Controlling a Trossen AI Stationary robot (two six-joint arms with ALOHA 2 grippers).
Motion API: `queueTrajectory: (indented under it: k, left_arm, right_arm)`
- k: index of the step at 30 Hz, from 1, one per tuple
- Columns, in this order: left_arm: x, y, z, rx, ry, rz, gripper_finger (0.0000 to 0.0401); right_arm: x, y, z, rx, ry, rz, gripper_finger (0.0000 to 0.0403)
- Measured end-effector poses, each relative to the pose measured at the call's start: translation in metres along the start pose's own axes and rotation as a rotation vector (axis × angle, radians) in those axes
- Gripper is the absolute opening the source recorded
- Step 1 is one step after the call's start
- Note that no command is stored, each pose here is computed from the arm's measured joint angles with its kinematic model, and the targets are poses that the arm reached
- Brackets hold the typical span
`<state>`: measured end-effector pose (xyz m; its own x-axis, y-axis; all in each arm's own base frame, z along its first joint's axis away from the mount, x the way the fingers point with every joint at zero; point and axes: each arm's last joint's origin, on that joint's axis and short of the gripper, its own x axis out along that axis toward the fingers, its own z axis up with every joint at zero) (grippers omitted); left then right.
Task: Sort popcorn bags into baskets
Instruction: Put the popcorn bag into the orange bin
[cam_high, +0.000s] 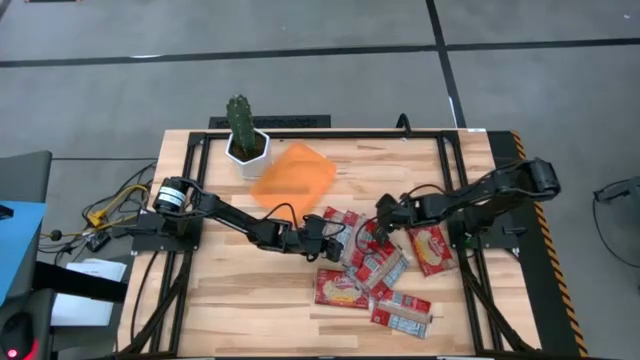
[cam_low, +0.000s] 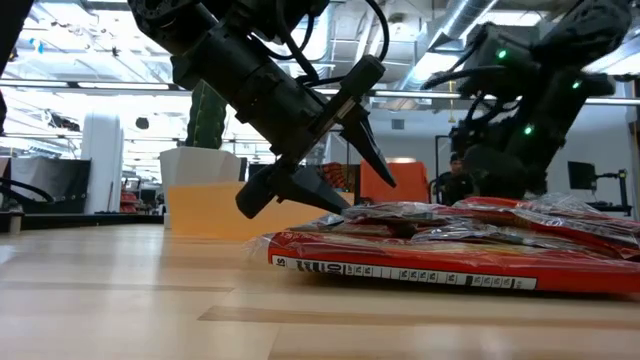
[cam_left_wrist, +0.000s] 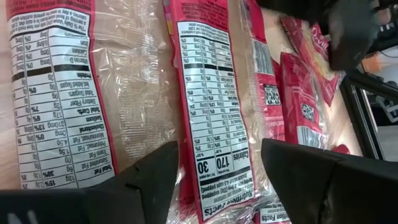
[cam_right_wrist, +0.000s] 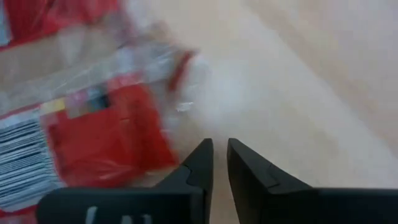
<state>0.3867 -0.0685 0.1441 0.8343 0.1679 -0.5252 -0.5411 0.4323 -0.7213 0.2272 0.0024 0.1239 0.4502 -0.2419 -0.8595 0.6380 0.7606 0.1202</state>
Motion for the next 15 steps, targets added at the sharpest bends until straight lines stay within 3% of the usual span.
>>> queueTrajectory:
  k: [9,15]
  left_arm:
    - [0.001,0.001,0.002,0.003,0.019,-0.004,0.0224]
    - [0.002,0.002,0.005,0.004,0.029,-0.008,0.0192]
  right_arm:
    - [0.0,0.022,0.018,-0.056,-0.022,0.102,0.0072]
    - [-0.004,0.029,0.03,-0.067,-0.057,0.122,0.0072]
